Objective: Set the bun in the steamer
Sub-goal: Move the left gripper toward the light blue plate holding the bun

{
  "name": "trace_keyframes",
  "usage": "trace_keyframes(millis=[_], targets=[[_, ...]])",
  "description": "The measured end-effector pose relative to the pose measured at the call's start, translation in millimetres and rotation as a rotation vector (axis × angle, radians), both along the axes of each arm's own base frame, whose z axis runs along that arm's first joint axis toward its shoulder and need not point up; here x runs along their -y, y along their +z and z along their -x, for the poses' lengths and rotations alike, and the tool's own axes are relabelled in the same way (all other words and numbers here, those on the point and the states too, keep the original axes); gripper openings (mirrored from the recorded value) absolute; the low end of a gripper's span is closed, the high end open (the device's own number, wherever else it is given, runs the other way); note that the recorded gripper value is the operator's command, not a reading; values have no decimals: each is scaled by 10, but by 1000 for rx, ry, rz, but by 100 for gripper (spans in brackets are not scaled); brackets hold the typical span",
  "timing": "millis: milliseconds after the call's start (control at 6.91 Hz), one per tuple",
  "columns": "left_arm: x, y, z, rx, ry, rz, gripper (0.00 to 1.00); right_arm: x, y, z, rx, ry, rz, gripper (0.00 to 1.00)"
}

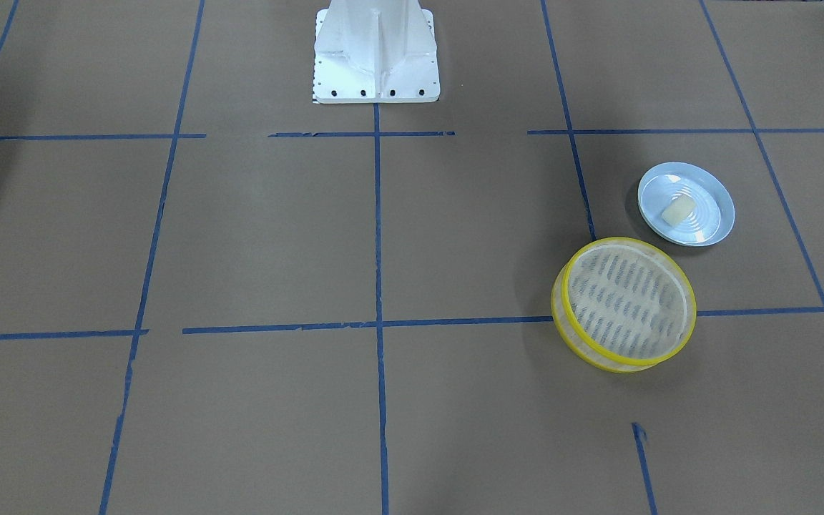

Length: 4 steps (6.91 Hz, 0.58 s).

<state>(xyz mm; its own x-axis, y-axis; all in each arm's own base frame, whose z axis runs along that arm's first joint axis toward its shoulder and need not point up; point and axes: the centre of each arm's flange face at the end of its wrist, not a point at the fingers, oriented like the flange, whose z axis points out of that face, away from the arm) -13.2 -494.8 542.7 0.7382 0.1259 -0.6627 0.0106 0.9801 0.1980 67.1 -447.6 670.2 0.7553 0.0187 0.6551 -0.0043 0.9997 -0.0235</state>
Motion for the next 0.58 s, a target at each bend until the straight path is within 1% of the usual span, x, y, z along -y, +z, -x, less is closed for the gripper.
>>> trace_keyframes(millis=[145,289,579], targets=[[-101,-167,-177,-14,-9,11,100,1,-1,0,0,0,0,100],[-278,-274,-335,-29,-12,20,100,2,-2,0,0,0,0,100],[-760,-219,-837,-87,-19,39,100,2,-2,0,0,0,0,100]])
